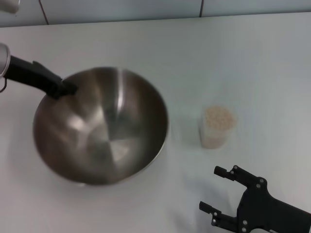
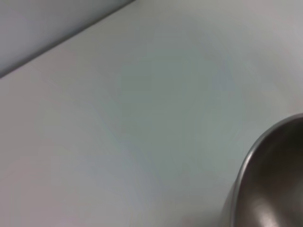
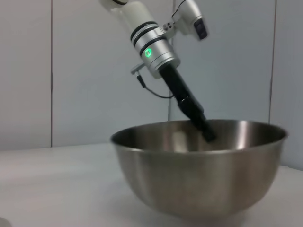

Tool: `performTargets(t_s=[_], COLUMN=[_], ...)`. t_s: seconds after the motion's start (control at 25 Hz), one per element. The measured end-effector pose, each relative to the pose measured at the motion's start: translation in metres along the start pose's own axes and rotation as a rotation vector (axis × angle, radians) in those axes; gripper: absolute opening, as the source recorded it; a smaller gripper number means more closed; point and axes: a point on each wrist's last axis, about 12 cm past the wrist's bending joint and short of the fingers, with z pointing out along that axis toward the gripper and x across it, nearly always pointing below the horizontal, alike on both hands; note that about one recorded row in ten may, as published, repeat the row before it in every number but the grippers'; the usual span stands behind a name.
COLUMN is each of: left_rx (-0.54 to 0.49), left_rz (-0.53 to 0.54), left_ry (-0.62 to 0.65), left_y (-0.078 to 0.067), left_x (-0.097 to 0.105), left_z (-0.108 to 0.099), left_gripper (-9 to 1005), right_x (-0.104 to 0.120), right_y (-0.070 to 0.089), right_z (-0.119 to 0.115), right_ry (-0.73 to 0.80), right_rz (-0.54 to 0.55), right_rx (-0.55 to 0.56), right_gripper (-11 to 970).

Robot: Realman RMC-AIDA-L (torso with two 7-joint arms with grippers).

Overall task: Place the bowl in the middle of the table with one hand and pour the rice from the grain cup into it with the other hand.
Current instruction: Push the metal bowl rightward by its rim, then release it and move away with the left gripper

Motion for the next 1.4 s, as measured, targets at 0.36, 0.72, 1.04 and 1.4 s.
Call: performTargets(t_s=[0.36,0.72,1.04,1.4], left_rx=[-0.003,-0.061,-0.064,-0.072], left_rz=[0.023,0.053,0.051,0.115], left_ry=[-0.024,-0.003,-0.001,-0.028], left_y=[0.002,0.0,-0.002,-0.011], left_x=[-0.028,-0.03,-0.027,-0.041], left_z=[0.009,0.029,0.034,0.026], left_gripper=[11,10,11,85], right_x=[0.0,-0.001,-0.001,-0.002], right_y=[0.0,0.0,-0.001,-0.002], right_z=[0.001,0.002,0.003,0.002], right_ry=[0.0,-0.006,-0.008,-0.008], right_rz=[-0.001,-0.003,-0.005,-0.006], right_rx=[-0.005,-0.009,-0.011,-0.011], right_gripper=[782,783,782,783])
